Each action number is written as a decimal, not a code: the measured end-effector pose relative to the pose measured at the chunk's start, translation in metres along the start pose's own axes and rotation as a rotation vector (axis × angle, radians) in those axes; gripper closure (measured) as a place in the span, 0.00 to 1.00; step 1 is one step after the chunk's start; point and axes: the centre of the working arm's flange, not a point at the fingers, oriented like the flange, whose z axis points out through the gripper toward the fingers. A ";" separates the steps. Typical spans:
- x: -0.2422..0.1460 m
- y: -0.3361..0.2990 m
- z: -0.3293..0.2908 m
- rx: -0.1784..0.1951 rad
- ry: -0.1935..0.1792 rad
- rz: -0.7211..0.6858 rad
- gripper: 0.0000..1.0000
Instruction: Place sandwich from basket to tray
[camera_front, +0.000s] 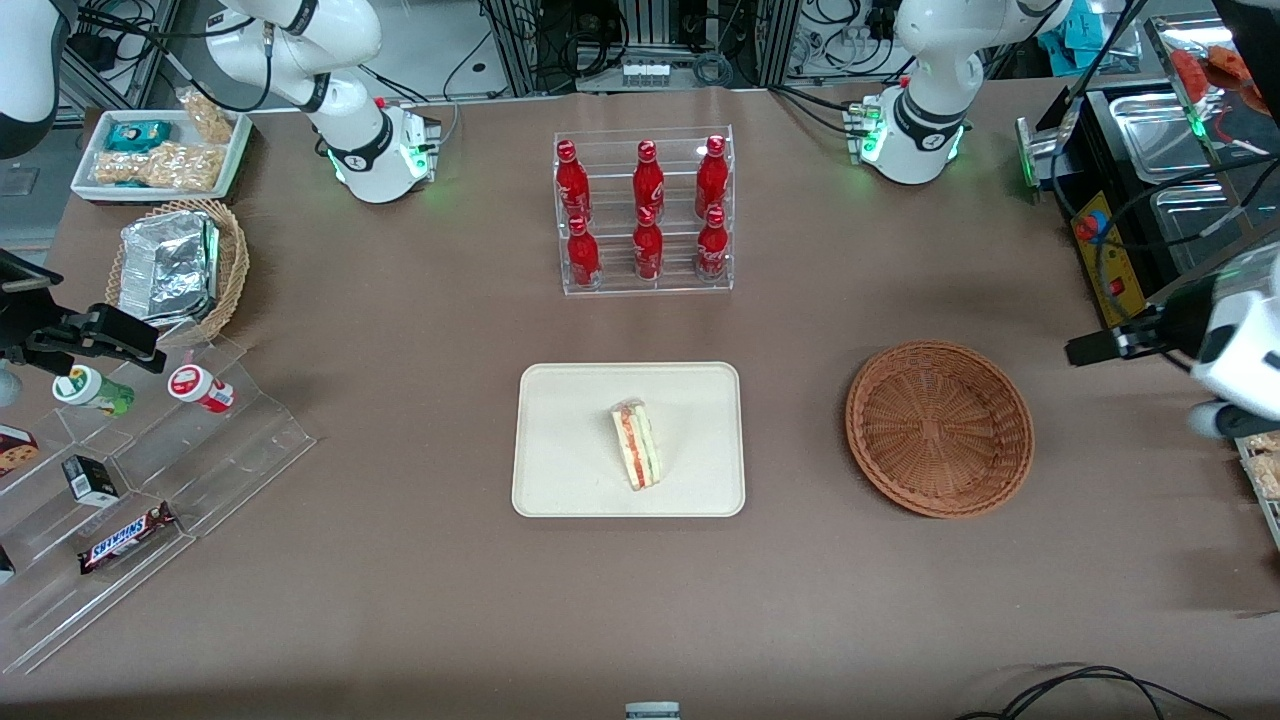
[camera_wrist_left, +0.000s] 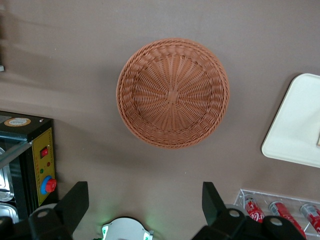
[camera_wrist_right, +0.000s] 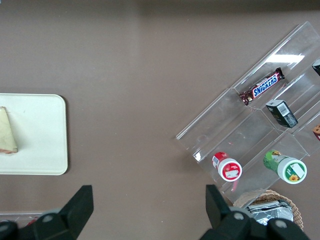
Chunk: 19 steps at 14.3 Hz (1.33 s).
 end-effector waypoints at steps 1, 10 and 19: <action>-0.010 -0.001 0.001 0.002 0.024 -0.009 0.00; -0.101 0.015 -0.029 -0.014 0.134 0.021 0.00; -0.112 0.042 -0.028 0.039 0.139 0.088 0.00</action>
